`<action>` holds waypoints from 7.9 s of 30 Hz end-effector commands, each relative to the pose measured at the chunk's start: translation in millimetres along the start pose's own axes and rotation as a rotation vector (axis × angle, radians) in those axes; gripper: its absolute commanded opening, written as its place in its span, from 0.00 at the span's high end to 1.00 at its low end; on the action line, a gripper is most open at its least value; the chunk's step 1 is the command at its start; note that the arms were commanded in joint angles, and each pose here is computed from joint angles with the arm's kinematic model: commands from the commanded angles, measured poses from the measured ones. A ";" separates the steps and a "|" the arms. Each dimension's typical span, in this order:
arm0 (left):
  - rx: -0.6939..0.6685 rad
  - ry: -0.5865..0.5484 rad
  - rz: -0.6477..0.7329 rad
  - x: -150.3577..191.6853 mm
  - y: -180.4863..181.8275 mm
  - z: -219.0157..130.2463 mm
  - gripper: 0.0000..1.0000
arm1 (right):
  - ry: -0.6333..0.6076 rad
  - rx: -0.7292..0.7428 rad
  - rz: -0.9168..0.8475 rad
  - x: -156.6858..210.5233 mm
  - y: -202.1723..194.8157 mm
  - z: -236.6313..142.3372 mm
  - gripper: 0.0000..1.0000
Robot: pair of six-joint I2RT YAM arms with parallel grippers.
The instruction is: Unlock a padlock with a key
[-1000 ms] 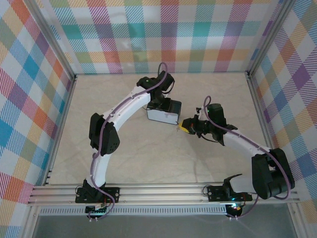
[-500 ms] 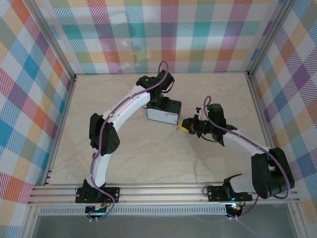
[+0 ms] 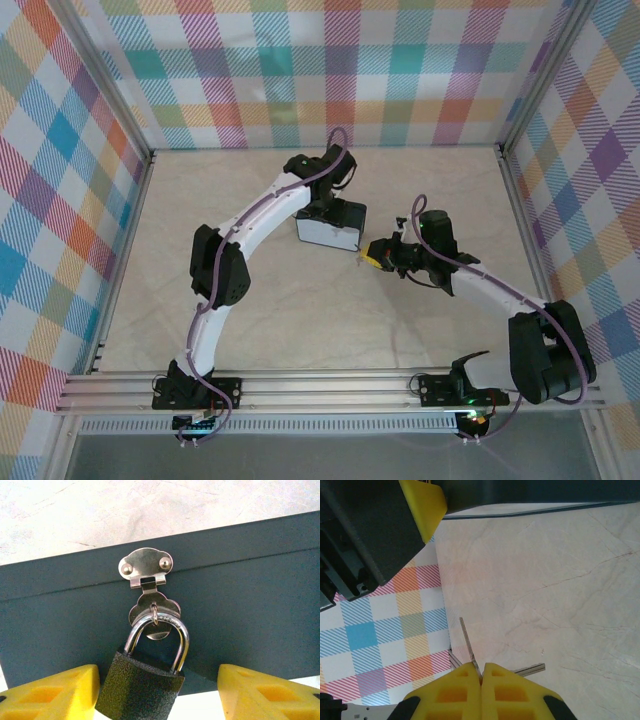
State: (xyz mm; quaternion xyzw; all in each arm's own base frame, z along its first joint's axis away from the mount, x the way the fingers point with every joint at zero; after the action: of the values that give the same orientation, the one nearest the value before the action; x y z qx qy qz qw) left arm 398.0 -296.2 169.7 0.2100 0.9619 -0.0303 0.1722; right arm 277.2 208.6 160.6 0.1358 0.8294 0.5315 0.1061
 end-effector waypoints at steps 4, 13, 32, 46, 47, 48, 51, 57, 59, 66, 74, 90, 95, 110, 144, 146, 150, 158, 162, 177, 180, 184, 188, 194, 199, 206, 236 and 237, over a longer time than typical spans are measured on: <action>0.163 0.042 -0.047 11.2 -22.3 -20.5 0.38 | 0.004 0.000 -0.017 3.7 -1.4 -3.2 1.00; 0.147 0.057 -0.078 18.9 -30.7 -21.1 0.37 | -0.002 0.022 -0.022 5.3 -5.7 -5.9 1.00; 0.024 0.061 -0.073 5.3 -17.0 0.2 0.41 | -0.008 0.006 -0.019 4.6 -3.2 -3.2 1.00; -0.119 0.058 -0.234 19.1 -6.8 -10.3 0.73 | -0.004 0.017 -0.032 6.2 -6.3 -3.7 1.00; -0.129 0.059 -0.270 21.8 -4.8 -12.2 0.74 | -0.003 0.017 -0.037 6.4 -6.1 -3.6 1.00; -0.134 0.057 -0.302 23.3 -3.4 -14.6 0.74 | 0.000 0.017 -0.038 6.8 -6.1 -3.6 1.00; -0.132 0.047 -0.440 31.5 -0.5 -22.0 0.76 | 0.006 0.013 -0.050 8.1 -5.2 -4.0 1.00; -0.076 0.062 -0.685 47.6 -16.0 -27.5 0.76 | 0.016 0.012 -0.085 11.3 -3.6 -7.2 1.00; -0.083 0.060 -0.730 49.1 -21.6 -31.7 0.74 | 0.024 0.011 -0.092 13.4 -3.7 -8.6 1.00; -0.004 0.090 -0.814 46.0 -47.1 -34.0 0.59 | 0.036 0.021 -0.096 19.0 -10.8 -17.3 1.00; 0.038 0.072 -0.519 32.6 -34.3 -64.8 0.41 | 0.022 0.040 -0.110 20.4 -11.8 -26.5 1.00; 0.268 -0.354 1.055 43.6 -2.6 -83.1 0.37 | 0.067 0.059 -0.138 24.7 5.3 -34.7 0.98; 0.351 -0.300 1.228 36.3 -4.1 -65.3 0.38 | 0.084 0.057 -0.099 21.1 7.3 -29.5 0.99; 0.485 -0.409 1.487 31.0 -26.0 -35.9 0.37 | 0.158 0.061 -0.035 29.9 13.9 -32.4 0.98; 0.601 -0.323 1.553 57.2 -42.1 -6.1 0.49 | 0.205 0.075 -0.003 23.7 7.3 -20.6 0.99; 0.597 -0.323 1.559 56.8 -44.0 -5.5 0.49 | 0.207 0.071 -0.007 24.1 8.3 -20.5 0.99; 0.592 -0.320 1.556 55.4 -45.4 -4.2 0.53 | 0.210 0.065 -0.006 24.0 8.2 -20.2 0.99; 0.558 -0.315 1.542 54.2 -41.4 -16.9 0.43 | 0.213 0.062 -0.007 23.1 5.5 -17.7 0.99; 0.544 -0.318 1.564 55.8 -38.3 -27.1 0.41 | 0.213 0.060 -0.008 22.0 5.7 -17.0 0.99; 0.498 -0.320 1.603 53.5 -27.0 -36.9 0.41 | 0.217 0.066 0.004 21.2 2.6 -14.2 0.99; 0.489 -0.311 1.606 53.6 -24.9 -35.7 0.42 | 0.220 0.063 0.006 21.3 2.8 -13.6 0.99; 0.484 -0.295 1.616 55.1 -23.1 -30.1 0.44 | 0.223 0.066 0.006 21.9 2.0 -13.7 0.99; 0.465 -0.287 1.620 53.0 -20.8 -22.5 0.48 | 0.225 0.066 0.006 22.4 2.4 -13.8 0.99; 0.439 -0.282 1.618 48.1 -17.5 -17.7 0.48 | 0.227 0.068 0.007 22.0 1.1 -13.8 0.99; 0.456 -0.300 1.616 48.1 -22.2 -19.9 0.64 | 0.228 0.068 0.007 21.3 -0.5 -12.0 0.99; 0.478 -0.295 1.609 52.1 -43.6 -22.6 0.67 | 0.225 0.060 -0.003 23.1 0.7 -14.1 0.99; 0.422 -0.324 1.484 25.0 -65.4 -58.5 0.40 | 0.155 0.048 -0.019 16.9 -6.6 -33.1 0.99; 0.432 -0.317 1.483 25.6 -63.1 -55.8 0.39 | 0.158 0.045 -0.019 16.8 -5.7 -32.8 0.99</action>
State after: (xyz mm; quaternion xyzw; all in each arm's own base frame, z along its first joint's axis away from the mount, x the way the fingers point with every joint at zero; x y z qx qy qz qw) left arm 335.8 -344.8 195.3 0.8160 0.5189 -0.1125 0.2286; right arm 250.6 183.8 164.4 0.1009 0.8526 0.5115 0.0363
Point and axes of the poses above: each hand's point on the last joint's axis, 136 mm out from that joint toward the fingers, its own z axis out along the fingers, its own y axis along the line the jaws close on, x = y × z, the point moved 2 cm from there along -z, back along the fingers, and after that the axes turned 2 degrees about z, right-handed, at the moved point
